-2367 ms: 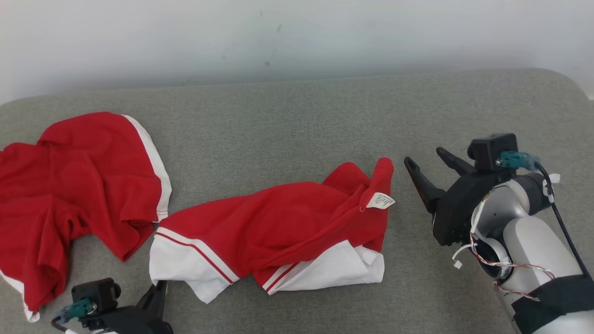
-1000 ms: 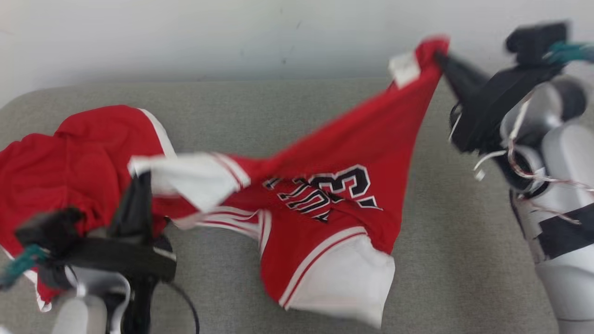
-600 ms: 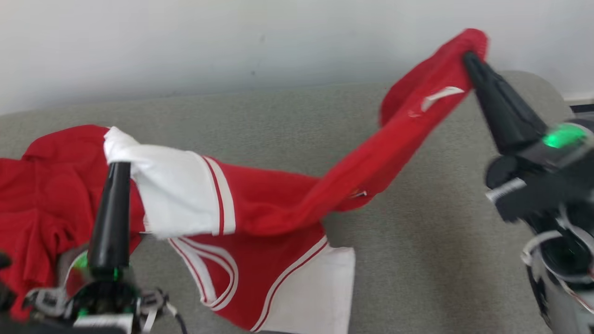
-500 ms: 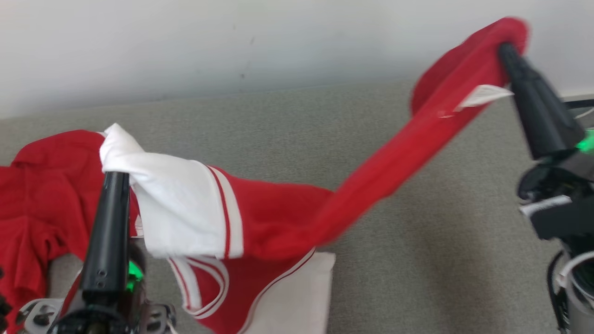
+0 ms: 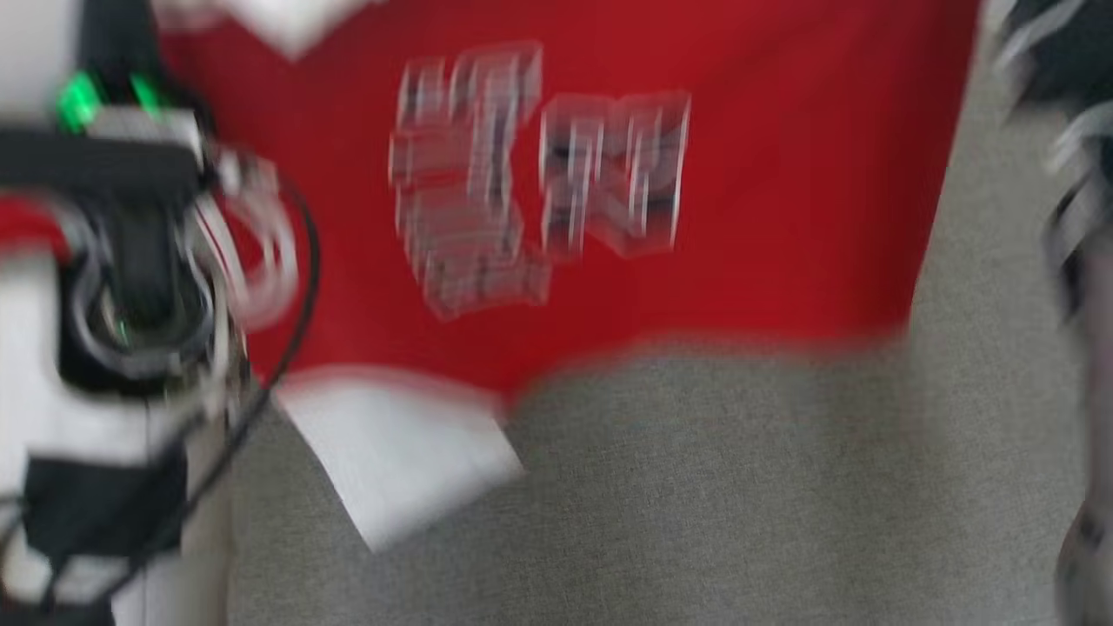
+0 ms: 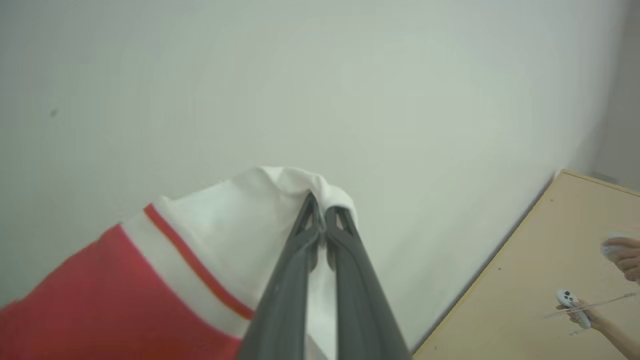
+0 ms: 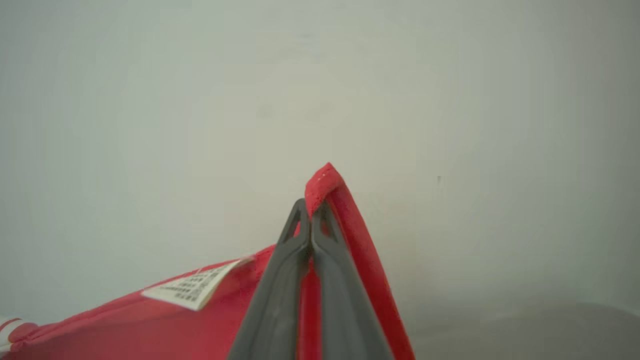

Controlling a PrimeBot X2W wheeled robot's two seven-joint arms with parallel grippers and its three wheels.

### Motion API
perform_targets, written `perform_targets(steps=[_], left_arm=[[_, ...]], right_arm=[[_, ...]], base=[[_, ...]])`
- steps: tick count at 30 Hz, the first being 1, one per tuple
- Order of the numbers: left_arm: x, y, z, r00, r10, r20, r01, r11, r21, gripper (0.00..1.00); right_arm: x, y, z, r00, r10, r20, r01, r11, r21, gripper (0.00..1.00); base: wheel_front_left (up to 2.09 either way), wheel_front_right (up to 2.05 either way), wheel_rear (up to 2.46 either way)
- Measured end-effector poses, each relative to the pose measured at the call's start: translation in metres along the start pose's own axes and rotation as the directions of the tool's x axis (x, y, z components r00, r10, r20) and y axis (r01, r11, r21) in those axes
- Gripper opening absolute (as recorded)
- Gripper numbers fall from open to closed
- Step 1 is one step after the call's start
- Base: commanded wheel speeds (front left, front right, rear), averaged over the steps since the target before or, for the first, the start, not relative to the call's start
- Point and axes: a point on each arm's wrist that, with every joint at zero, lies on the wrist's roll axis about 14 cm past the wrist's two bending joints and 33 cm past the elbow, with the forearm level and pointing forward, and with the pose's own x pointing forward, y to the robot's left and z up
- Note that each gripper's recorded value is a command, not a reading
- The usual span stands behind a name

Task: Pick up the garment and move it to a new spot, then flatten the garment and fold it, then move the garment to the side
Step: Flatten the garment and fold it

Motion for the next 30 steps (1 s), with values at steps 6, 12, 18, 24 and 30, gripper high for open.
perform_targets(steps=[6,12,18,24,30], left_arm=[[0.057,-0.063,0.014,0.967,-0.227,0.112,0.225,0.974,0.034,0.0],[0.037,0.015,-0.044,0.996,-0.076,-0.041,0.082,0.978,0.192,0.0],[-0.075,0.147,-0.14,0.869,0.311,-0.386,-0.196,0.931,0.308,0.0],[-0.122,0.17,-0.155,0.785,0.399,-0.474,-0.287,0.912,0.293,0.0],[-0.176,0.174,-0.149,0.725,0.464,-0.509,-0.387,0.886,0.256,0.0]], right_arm=[[0.031,0.005,0.094,0.963,0.049,0.265,-0.023,0.995,-0.1,0.0],[0.038,-0.05,0.004,0.997,-0.054,0.051,0.06,0.989,-0.132,0.0],[-0.041,-0.143,-0.167,0.876,-0.287,-0.387,0.243,0.957,-0.159,0.0],[-0.048,-0.145,-0.168,0.88,-0.29,-0.376,0.249,0.956,-0.154,0.0],[-0.089,-0.146,-0.177,0.863,-0.302,-0.406,0.253,0.952,-0.169,0.0]], base=[[0.0,0.0,0.0],[0.0,0.0,0.0],[0.0,0.0,0.0],[0.0,0.0,0.0],[0.0,0.0,0.0]])
